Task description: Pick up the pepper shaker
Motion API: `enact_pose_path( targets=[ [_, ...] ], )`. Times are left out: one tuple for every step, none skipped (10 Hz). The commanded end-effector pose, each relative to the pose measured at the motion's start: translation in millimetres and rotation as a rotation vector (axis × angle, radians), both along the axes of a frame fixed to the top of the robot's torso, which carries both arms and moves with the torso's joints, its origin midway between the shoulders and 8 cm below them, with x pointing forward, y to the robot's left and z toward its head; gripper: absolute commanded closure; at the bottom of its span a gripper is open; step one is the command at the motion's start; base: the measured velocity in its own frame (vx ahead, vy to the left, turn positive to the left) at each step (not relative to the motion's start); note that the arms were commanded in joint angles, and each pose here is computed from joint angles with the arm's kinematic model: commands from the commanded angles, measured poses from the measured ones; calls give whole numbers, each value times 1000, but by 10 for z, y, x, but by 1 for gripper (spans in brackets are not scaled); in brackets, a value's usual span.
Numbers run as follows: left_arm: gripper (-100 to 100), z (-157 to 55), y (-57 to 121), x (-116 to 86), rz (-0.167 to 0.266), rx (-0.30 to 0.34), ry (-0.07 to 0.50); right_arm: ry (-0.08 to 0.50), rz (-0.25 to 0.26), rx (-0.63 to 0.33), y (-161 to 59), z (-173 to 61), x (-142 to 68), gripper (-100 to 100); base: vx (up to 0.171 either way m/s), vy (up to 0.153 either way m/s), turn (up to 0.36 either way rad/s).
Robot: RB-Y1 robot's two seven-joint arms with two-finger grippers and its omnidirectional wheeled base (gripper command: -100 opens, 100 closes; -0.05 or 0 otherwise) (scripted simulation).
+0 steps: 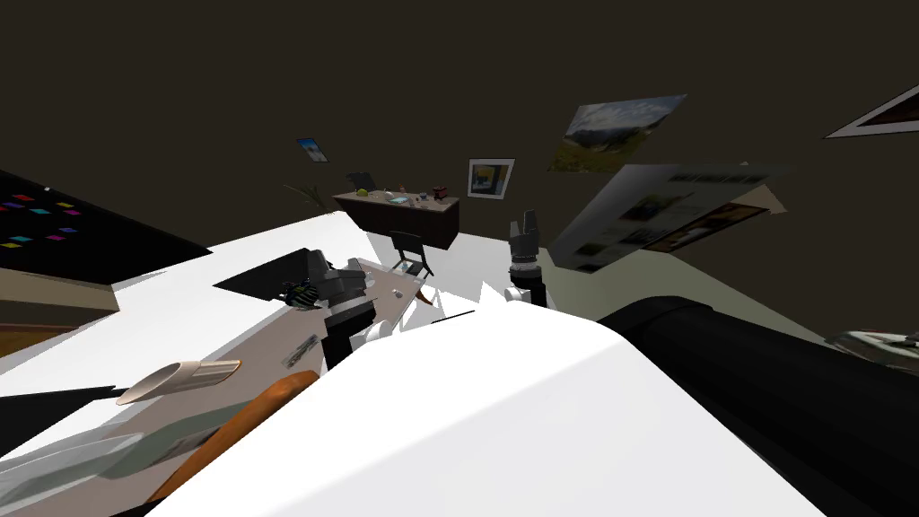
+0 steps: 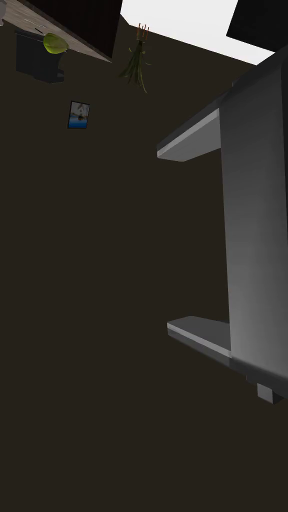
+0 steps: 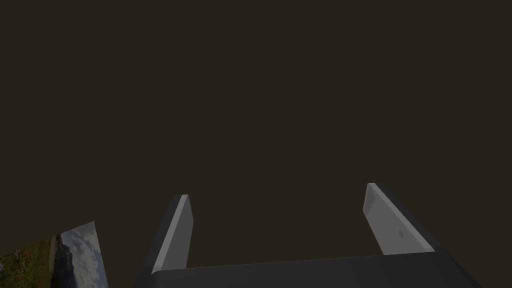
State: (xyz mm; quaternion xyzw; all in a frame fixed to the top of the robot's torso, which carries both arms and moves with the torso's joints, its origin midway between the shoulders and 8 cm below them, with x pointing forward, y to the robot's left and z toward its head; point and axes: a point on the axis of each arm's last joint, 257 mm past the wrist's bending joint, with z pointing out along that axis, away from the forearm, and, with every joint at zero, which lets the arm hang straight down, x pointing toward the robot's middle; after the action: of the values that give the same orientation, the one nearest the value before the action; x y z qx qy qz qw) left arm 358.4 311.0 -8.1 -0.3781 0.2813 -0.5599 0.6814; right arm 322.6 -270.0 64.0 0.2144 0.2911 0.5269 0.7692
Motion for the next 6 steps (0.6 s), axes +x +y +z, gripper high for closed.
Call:
enact_pose_path(
  targets=[
    [-100, -106, -16, 34, -11, 42, 42, 0, 0, 0, 0, 0, 0, 0, 1, -11, -54],
    [-100, -181, -18, 53, -14, 63, 68, 0, 0, 0, 0, 0, 0, 0, 0, -19, -59],
    [-100, -275, -15, 72, -16, 84, 100, 0, 0, 0, 0, 0, 0, 0, 4, -21, -60],
    [-100, -388, -7, 91, -16, 106, 137, 0, 0, 0, 0, 0, 0, 0, 11, -22, -66],
    [-100, -521, 9, 108, -15, 127, 179, 0, 0, 0, 0, 0, 0, 0, 11, -26, -70],
    [-100, -840, 58, 128, -6, 168, 274, 0, 0, 0, 0, 0, 0, 0, 26, -40, -141]
  ],
)
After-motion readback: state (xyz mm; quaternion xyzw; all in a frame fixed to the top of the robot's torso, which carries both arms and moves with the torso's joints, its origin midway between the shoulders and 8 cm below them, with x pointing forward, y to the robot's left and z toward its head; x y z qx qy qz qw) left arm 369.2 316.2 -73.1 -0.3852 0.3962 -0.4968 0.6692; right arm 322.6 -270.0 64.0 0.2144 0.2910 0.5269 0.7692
